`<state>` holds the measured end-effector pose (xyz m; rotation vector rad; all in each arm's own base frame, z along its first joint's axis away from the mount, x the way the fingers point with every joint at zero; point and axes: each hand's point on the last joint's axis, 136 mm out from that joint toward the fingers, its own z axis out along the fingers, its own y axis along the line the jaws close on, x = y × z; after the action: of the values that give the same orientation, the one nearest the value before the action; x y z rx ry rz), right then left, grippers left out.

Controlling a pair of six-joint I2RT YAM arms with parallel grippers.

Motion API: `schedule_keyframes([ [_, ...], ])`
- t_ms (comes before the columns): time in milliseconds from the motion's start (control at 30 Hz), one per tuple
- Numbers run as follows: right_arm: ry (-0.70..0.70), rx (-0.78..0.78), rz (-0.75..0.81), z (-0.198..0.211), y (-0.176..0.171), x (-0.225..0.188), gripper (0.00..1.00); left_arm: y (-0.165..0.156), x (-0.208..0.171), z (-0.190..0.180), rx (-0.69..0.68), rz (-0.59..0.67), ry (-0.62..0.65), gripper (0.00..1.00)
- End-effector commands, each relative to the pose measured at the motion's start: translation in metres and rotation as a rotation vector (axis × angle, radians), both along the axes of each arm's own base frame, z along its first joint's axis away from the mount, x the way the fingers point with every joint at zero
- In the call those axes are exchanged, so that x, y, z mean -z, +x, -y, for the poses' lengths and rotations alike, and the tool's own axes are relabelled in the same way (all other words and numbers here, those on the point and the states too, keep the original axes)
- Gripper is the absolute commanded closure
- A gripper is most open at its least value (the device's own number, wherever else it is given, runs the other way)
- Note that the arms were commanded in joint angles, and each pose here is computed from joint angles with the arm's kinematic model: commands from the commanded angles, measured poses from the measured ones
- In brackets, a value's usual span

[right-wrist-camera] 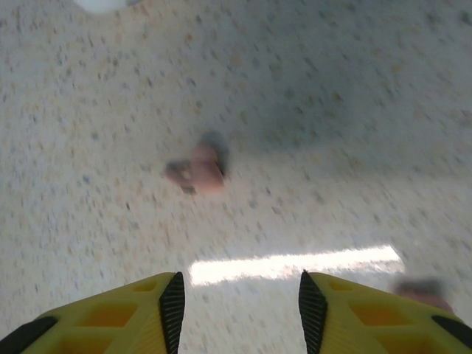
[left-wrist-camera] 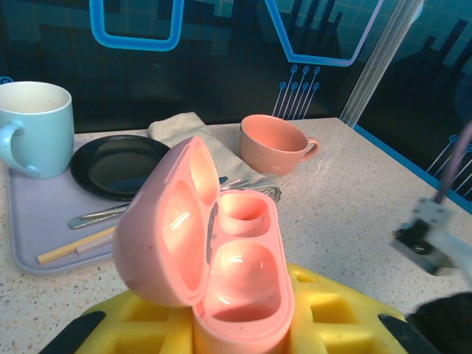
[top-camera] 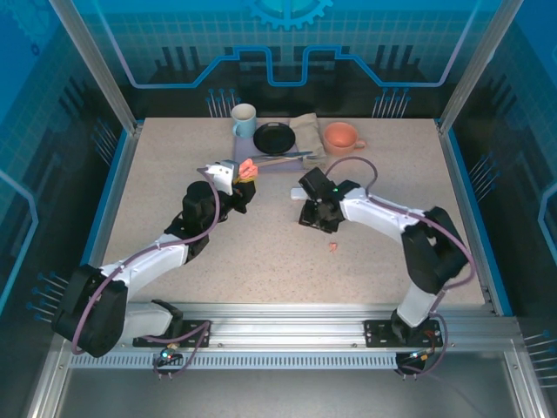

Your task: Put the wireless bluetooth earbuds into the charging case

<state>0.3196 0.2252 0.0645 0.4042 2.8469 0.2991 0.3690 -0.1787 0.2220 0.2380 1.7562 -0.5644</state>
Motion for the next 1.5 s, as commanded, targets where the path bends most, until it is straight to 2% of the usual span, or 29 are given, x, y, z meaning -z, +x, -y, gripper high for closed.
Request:
schedule_keyframes([
  [0,-0.015,-0.024,0.036,-0.018,0.029,-0.001,0.53,0.002,-0.013,0.002,0.012,0.027,-0.033,1.00],
  [167,-0.027,-0.122,0.018,-0.042,0.050,0.013,0.54,0.002,-0.015,0.001,0.010,0.029,-0.035,1.00],
  [400,-0.006,-0.198,-0.048,-0.057,0.047,0.039,0.55,0.000,-0.016,-0.001,0.005,0.032,-0.034,1.00],
  [567,0.008,-0.240,-0.070,-0.056,0.027,0.037,0.55,-0.001,-0.016,-0.001,0.004,0.033,-0.034,1.00],
  [800,0.040,-0.287,-0.095,-0.040,-0.032,0.019,0.56,-0.002,-0.016,-0.003,-0.002,0.036,-0.033,1.00],
  [900,0.074,-0.280,-0.077,-0.027,-0.055,0.008,0.56,-0.002,-0.016,-0.002,-0.001,0.038,-0.035,1.00],
  [1000,0.087,-0.250,-0.018,-0.014,-0.064,-0.007,0.56,-0.002,-0.014,-0.002,0.000,0.033,-0.037,1.00],
  [1200,-0.060,-0.132,-0.018,0.017,-0.059,-0.005,0.57,-0.001,-0.014,-0.002,0.001,0.035,-0.033,1.00],
  [1333,-0.054,-0.088,-0.007,0.012,-0.050,0.001,0.56,-0.001,-0.014,-0.001,0.004,0.031,-0.037,1.00],
  [1467,-0.075,-0.115,-0.020,0.003,-0.039,0.015,0.56,-0.001,-0.015,0.000,0.009,0.032,-0.041,1.00],
])
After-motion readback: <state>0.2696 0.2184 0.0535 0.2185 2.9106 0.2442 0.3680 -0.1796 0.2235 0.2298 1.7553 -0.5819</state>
